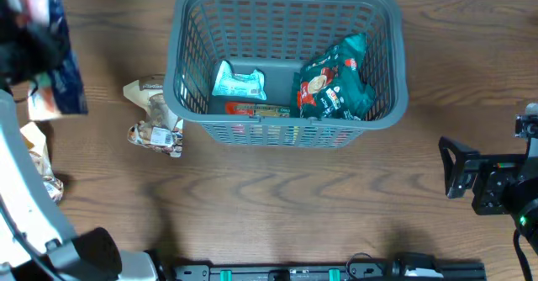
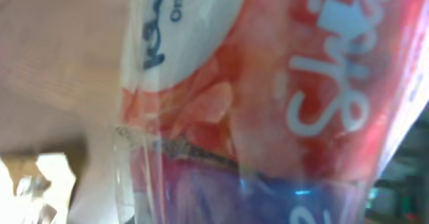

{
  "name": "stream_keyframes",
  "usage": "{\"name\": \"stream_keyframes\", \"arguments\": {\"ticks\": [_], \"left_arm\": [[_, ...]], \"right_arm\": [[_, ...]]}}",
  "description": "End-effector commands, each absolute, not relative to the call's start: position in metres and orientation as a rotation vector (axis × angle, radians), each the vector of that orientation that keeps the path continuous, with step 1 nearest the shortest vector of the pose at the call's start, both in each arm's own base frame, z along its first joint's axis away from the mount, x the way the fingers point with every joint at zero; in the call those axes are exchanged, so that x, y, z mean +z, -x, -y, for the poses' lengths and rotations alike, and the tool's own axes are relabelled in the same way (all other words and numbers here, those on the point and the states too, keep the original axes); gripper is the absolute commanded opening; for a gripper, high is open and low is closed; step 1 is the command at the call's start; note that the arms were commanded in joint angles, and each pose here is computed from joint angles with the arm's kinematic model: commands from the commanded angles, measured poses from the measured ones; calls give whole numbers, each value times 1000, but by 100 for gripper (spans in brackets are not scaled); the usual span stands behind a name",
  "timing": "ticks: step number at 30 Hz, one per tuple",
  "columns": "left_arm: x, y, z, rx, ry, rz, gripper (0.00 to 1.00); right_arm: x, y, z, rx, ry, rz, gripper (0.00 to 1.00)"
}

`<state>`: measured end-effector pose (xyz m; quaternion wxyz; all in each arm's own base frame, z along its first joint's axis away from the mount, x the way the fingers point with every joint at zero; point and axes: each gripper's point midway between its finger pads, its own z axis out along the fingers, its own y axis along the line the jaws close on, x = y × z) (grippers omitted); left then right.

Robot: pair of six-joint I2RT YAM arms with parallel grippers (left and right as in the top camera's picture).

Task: Pack container
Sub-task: 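Carry the Kleenex packs with the left gripper over the basket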

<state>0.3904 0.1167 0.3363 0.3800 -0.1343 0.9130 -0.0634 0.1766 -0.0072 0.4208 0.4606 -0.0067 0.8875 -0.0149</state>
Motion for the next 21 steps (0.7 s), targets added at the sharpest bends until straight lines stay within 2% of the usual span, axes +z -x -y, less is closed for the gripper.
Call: {"name": "stream_keyframes", "arguments": {"ticks": [1,5,14,21], "left_arm": [[380,-395,-73,-245,110,-2237,6],[402,-399,-24,-323,-108,-2174,6],[410,-389,74,-471,-585,-2056,5],[416,-377,127,-535,-803,-1956,6]], "right_arm": [[422,-177,9,-49,20,-2182,99],[422,-177,9,-49,20,-2182,99],[422,-177,9,-49,20,-2182,99],[422,-177,9,-49,20,-2182,99]]}}
